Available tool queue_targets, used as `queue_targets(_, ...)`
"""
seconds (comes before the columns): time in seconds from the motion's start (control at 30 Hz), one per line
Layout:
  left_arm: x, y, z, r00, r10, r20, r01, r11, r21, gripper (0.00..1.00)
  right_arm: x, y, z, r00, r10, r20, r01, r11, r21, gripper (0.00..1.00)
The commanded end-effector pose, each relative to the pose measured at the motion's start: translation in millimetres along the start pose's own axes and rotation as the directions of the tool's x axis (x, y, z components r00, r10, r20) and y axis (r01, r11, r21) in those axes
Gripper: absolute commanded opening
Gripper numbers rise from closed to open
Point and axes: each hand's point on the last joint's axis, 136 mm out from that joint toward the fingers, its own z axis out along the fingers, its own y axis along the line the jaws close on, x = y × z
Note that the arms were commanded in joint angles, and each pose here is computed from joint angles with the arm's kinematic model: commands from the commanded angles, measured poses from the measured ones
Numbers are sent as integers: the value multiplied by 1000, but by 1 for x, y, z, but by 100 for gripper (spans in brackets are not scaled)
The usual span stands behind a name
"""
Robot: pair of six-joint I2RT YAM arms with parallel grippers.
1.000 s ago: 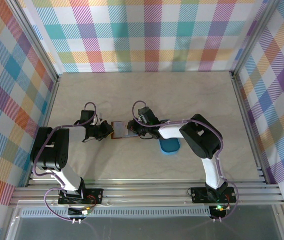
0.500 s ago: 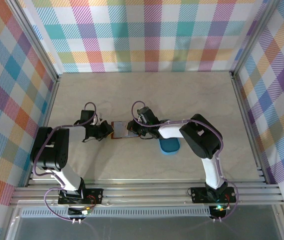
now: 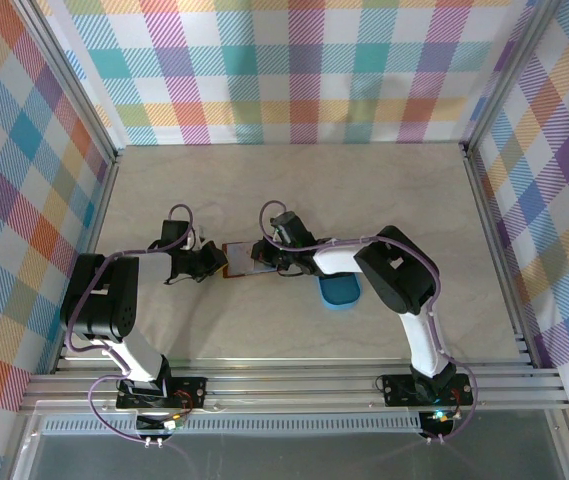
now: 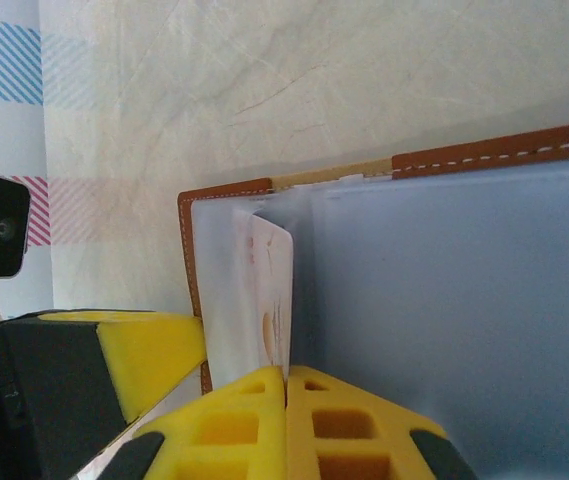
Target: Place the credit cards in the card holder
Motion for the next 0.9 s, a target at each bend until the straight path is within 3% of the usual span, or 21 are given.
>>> queue_targets(0.0,13,9,3,999,-24,-49,22,999,-34,6,5,-5,-2,999,-26,-31,28,999,39,15)
queue_targets(0.17,12,8,2,999,-21,-46,19,999,-36,6,-2,-1,-18,998,-54,-18,55,993,102,38)
queue_targets(0.6,11,4,2,998,4,-61,-5,1000,-20,6,-14,11,-47,988,-157,3,145,918,368,48)
queue_targets(0.87,10,1,-1,998,20,-61,-21,1000,-21,6,-16,16,-38,982,-182,-52,187,892,411,49)
